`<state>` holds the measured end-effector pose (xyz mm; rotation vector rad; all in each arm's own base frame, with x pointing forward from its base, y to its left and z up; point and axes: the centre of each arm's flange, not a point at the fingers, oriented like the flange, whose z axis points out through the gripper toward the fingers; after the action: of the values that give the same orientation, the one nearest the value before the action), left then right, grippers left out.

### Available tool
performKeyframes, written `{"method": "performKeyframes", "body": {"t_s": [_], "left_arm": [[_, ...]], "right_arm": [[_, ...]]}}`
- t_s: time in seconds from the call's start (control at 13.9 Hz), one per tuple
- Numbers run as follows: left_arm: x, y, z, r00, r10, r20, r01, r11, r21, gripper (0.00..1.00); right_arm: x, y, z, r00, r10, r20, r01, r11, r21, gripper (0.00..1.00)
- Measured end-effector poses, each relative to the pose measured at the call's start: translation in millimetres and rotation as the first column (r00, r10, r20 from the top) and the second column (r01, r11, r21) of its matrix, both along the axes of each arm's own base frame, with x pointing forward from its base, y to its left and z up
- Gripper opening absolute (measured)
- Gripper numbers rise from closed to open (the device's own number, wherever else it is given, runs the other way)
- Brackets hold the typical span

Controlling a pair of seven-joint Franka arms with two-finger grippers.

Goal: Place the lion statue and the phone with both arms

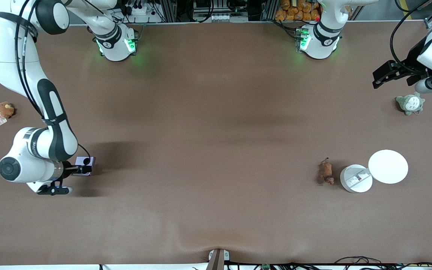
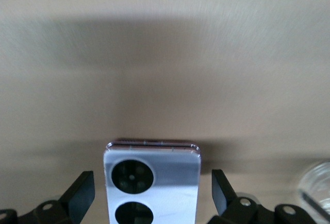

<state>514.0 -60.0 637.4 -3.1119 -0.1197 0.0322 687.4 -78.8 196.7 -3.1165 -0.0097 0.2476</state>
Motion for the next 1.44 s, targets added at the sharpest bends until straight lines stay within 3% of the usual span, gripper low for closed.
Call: {"method": "performKeyframes", "body": {"t_s": [0.14,0.5,0.65,0.79,1.01,1.15,1.44], "left_arm": [[-1,0,1,1.0,-0.01,0.002,0.01,1.0,0.0,1.0],[-1,-1,-3,1.0,-0.015,-0.004,0.015,1.0,0.0,1.0],[-1,-1,-5,1.0,-0.016,-0.009,0.016,1.0,0.001,1.0],[-1,-1,-7,1.0,-0.016,-0.014,0.016,1.0,0.001,1.0],[-1,-1,-11,1.0,-0.015,-0.02,0.015,1.0,0.002,1.0],[-2,-1,-11,1.0,-0.015,-0.021,0.015,1.0,0.002,1.0],[-3,-1,-12,1.0,-0.015,-0.025,0.016,1.0,0.003,1.0]], "right_arm": [[12,3,27,1.0,-0.008,0.013,0.008,1.0,0.019,1.0],[36,37,157,0.998,0.04,-0.05,-0.036,0.996,0.077,1.0],[36,49,214,0.998,0.062,-0.027,-0.06,0.995,0.078,1.0],[23,53,282,0.997,0.068,0.023,-0.07,0.995,0.074,1.0],[-15,66,363,1.0,0.012,0.021,-0.013,0.998,0.068,1.0],[-31,78,395,0.999,-0.001,0.045,-0.001,0.999,0.047,1.0],[-70,111,440,0.996,-0.087,0.036,0.088,0.996,-0.014,1.0]]}}
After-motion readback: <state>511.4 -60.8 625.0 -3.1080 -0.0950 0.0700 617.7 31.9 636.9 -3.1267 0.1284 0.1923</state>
